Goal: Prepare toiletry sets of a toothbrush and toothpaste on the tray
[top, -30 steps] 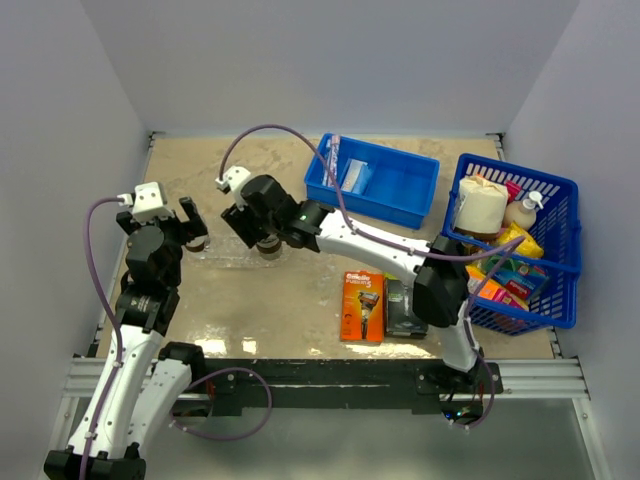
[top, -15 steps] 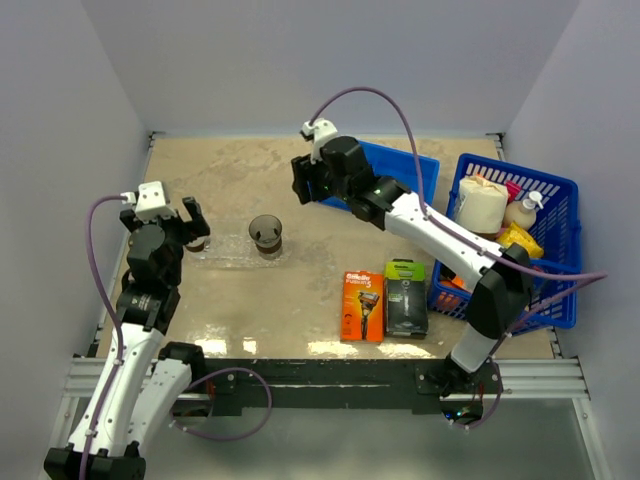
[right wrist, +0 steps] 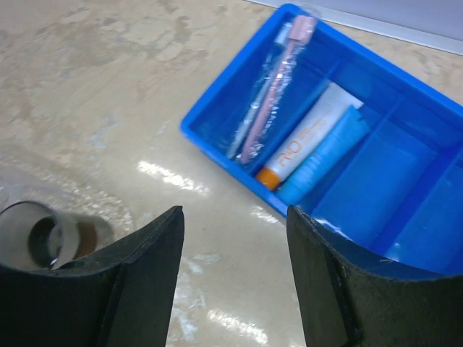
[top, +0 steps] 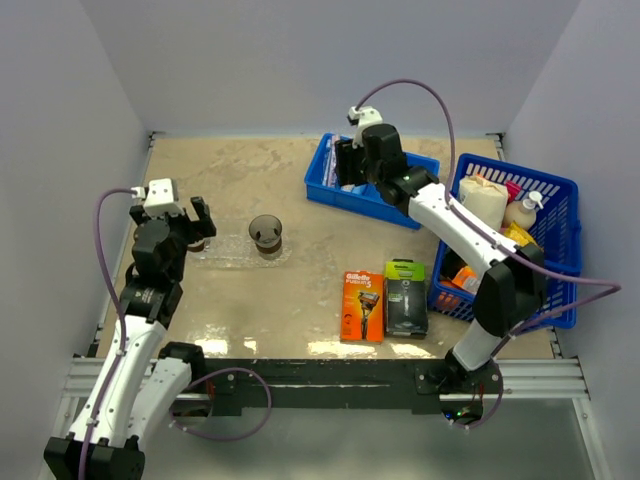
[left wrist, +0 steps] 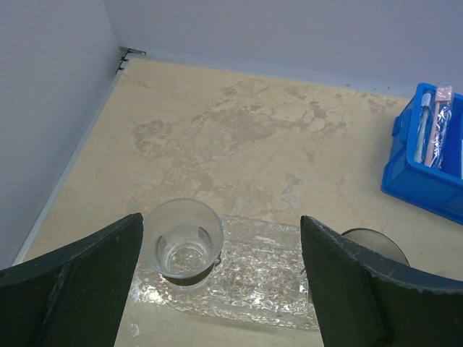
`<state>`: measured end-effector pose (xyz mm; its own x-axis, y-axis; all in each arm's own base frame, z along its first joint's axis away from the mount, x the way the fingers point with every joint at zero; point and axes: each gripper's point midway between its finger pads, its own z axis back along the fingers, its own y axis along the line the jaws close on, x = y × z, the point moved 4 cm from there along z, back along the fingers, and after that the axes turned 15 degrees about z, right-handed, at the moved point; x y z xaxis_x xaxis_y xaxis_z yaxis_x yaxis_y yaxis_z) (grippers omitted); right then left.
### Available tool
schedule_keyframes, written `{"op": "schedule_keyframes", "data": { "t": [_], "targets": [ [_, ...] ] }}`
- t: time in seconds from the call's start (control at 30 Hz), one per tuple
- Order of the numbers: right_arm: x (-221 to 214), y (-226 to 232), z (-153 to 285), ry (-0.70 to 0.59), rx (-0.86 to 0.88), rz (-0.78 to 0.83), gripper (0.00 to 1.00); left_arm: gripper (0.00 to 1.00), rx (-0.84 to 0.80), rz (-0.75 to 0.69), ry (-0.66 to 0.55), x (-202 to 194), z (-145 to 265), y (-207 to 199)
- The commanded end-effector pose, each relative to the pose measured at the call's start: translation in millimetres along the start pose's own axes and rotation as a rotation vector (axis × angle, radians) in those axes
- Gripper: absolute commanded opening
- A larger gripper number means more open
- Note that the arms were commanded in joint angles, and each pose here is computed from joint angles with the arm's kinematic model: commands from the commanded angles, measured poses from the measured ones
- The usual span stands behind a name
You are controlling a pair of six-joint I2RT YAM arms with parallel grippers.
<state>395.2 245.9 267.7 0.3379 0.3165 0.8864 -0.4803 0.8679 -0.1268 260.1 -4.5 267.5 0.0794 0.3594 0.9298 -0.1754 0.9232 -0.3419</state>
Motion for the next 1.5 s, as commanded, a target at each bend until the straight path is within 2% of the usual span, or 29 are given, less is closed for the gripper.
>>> {"op": "schedule_keyframes", "data": {
  "t": [0.0,0.4,0.53,0.83,1.1,1.47],
  "targets": [
    [-7,-27,-15,0.045,-0.107,-0.01,0.61,0.93,-0.034,0.023,-0.03,6,-4,-7],
    [-41,-47,-85,0.183,-0.193,-0.072,0.52,0.93,-0.034,0.02,-0.027,6,-4,-7],
    [-50,-44,-96,0.211,-0.193,-0.088,0.5,0.93,-0.04,0.018,-0.016,4,-5,-8],
    [-75,-57,-113,0.303,-0.32,-0.087,0.47,0.93,-0.07,0.018,0.011,0,-7,-13],
    [-82,-55,-133,0.32,-0.331,-0.114,0.44,0.93,-0.076,0.018,0.01,1,-5,-13],
    [-86,-67,-153,0.349,-0.447,-0.114,0.41,0.92,-0.074,0.018,0.009,1,-5,-13]
  ]
}}
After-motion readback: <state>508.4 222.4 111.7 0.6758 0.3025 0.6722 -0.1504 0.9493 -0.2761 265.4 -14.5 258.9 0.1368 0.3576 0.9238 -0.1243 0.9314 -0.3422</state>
